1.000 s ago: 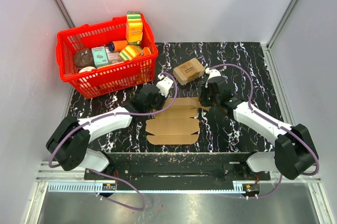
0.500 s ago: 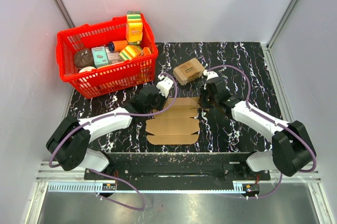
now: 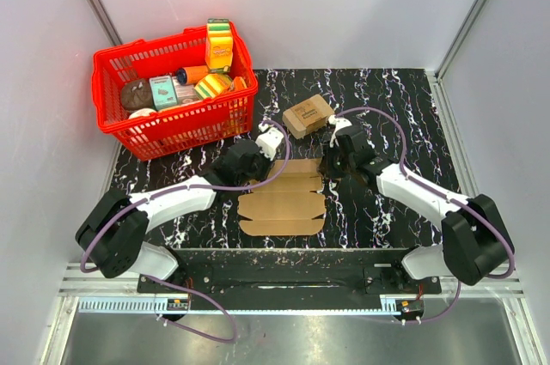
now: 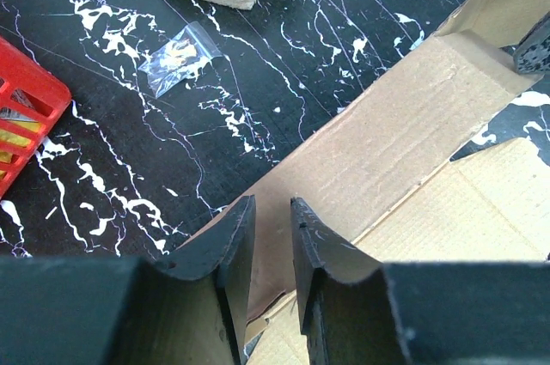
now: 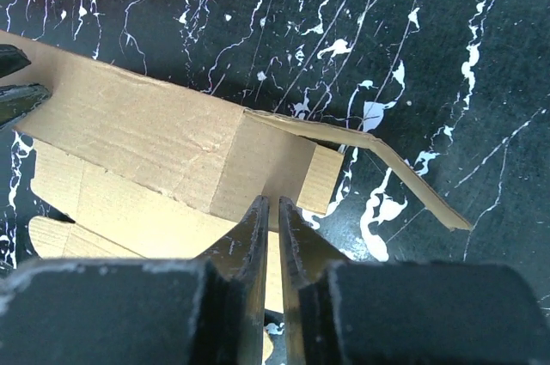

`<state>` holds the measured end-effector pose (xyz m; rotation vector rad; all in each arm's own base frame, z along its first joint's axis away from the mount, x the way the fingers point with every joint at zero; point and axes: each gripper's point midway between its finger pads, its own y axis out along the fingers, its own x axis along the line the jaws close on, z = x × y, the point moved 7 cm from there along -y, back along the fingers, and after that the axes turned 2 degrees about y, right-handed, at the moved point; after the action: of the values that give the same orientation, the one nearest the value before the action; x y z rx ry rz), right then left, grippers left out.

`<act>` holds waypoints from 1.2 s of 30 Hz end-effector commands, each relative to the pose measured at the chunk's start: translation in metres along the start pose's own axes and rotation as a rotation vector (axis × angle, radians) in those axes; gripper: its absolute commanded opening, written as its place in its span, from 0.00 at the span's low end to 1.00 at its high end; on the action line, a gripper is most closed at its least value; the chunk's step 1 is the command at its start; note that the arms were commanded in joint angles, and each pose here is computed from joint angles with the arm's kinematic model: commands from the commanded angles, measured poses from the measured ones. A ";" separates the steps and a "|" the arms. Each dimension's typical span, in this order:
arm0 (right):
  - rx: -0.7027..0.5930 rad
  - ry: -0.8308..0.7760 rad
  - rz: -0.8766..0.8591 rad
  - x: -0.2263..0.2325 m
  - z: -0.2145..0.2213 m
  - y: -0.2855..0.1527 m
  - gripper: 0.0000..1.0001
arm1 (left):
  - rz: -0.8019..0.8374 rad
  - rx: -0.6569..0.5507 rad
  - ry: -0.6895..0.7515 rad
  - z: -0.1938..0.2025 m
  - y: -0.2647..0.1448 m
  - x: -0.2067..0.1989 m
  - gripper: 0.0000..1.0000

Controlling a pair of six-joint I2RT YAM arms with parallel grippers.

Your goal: Fold the paper box

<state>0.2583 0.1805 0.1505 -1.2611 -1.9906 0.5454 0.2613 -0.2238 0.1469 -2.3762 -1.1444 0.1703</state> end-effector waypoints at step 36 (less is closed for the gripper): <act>0.032 0.173 -0.236 0.011 -0.011 0.035 0.15 | 0.075 -0.026 0.000 -0.004 0.014 -0.010 0.25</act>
<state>0.2734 0.1963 0.1259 -1.0641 -1.8867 0.4349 0.2635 -0.2327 0.1408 -2.4170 -1.0932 0.1797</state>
